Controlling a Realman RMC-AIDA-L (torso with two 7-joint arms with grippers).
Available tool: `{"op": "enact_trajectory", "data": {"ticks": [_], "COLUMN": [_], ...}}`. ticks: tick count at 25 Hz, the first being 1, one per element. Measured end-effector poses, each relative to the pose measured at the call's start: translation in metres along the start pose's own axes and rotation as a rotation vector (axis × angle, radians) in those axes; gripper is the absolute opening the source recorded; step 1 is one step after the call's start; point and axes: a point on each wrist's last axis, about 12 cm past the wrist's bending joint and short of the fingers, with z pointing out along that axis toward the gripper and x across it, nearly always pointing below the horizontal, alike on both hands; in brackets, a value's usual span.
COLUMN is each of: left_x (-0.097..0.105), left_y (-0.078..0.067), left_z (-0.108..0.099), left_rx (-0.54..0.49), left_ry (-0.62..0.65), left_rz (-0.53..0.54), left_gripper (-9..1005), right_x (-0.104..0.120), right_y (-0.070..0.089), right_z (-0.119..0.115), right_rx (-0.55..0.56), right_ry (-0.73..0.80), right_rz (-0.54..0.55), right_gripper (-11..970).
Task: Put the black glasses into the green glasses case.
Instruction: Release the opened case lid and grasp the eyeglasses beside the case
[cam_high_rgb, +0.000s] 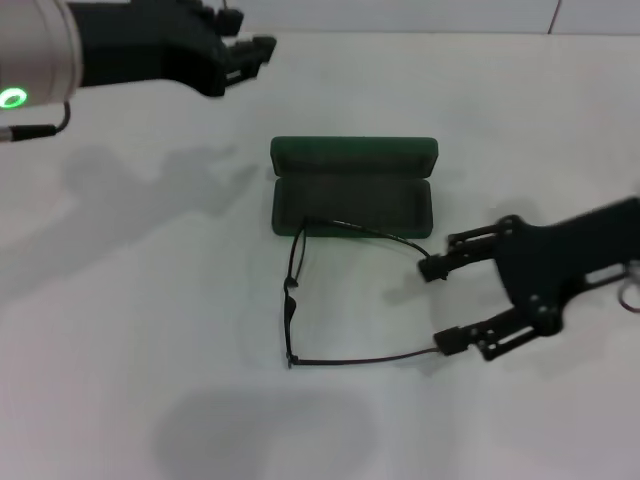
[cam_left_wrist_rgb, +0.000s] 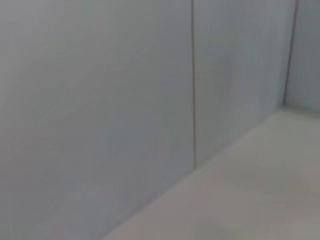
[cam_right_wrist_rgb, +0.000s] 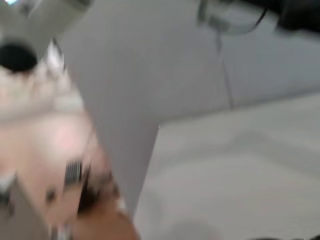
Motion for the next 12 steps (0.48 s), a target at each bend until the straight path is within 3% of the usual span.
{"op": "enact_trajectory", "data": {"ticks": [3, 7, 12], "left_x": [0.011, 0.036, 0.084], "left_y": [0.009, 0.027, 0.04], "left_z": [-0.002, -0.005, -0.022], "left_rx": [0.036, 0.07, 0.055], "left_ry": [-0.098, -0.215, -0.327], "left_rz": [-0.047, -0.137, -0.167], "left_gripper": [374, 374, 372], "right_x": [-0.024, -0.072, -0.111], "right_y": [-0.015, -0.036, -0.044], "right_z": [0.013, 0.042, 0.071], "right_rx": [-0.007, -0.019, 0.0], "right_ry": [0.123, 0.302, 0.493], "right_rz": [-0.1, -0.262, -0.484], "right_gripper": [827, 820, 797]}}
